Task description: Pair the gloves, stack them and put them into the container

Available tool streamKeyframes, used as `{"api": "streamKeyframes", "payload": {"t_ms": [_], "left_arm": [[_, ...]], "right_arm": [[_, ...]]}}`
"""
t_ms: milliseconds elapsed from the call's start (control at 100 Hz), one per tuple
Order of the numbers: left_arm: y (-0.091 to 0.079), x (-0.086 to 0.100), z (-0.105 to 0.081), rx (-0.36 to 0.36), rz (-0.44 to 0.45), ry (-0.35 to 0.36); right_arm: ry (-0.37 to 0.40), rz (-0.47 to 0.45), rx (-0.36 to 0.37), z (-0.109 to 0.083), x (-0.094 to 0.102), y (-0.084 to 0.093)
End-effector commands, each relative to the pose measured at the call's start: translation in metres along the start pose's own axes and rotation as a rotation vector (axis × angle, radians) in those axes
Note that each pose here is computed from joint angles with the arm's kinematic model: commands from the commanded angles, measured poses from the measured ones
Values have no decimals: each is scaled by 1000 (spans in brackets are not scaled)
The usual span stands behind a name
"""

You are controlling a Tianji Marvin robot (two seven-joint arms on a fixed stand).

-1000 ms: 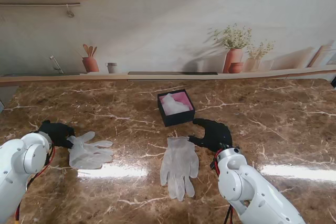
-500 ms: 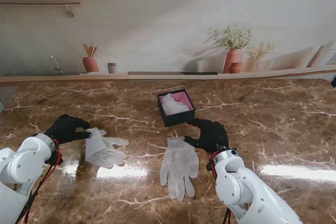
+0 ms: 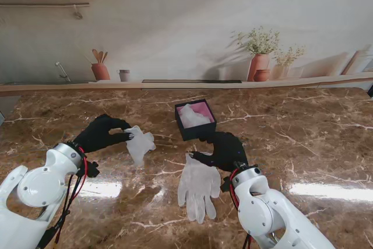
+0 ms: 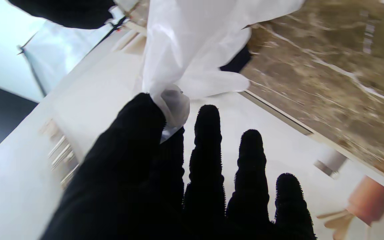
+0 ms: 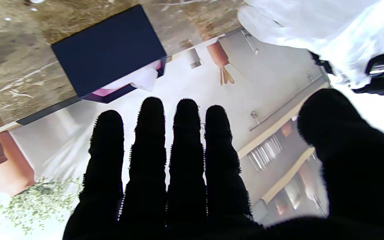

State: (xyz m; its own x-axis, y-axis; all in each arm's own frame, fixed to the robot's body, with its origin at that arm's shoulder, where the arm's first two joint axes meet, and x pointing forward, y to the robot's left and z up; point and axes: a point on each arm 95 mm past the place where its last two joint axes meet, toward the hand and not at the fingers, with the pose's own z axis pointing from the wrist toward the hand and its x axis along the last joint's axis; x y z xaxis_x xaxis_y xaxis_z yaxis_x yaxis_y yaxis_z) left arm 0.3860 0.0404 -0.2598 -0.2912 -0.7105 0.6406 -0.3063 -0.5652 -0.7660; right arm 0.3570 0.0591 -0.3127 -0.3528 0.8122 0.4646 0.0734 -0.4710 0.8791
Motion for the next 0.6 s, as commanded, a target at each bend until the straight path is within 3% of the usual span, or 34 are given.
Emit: {"api": "streamKeyframes", "payload": {"t_ms": [0, 210, 460, 590], "left_arm": [[8, 16, 4, -12, -33, 30], [25, 44, 16, -41, -132, 102], [41, 69, 26, -64, -160, 175], [45, 75, 29, -63, -155, 189]], "right_arm": [[17, 23, 21, -6, 9, -2], [53, 45, 39, -10, 20, -1], [-7, 177, 72, -6, 22, -8], [-13, 228, 49, -3, 23, -10]]}}
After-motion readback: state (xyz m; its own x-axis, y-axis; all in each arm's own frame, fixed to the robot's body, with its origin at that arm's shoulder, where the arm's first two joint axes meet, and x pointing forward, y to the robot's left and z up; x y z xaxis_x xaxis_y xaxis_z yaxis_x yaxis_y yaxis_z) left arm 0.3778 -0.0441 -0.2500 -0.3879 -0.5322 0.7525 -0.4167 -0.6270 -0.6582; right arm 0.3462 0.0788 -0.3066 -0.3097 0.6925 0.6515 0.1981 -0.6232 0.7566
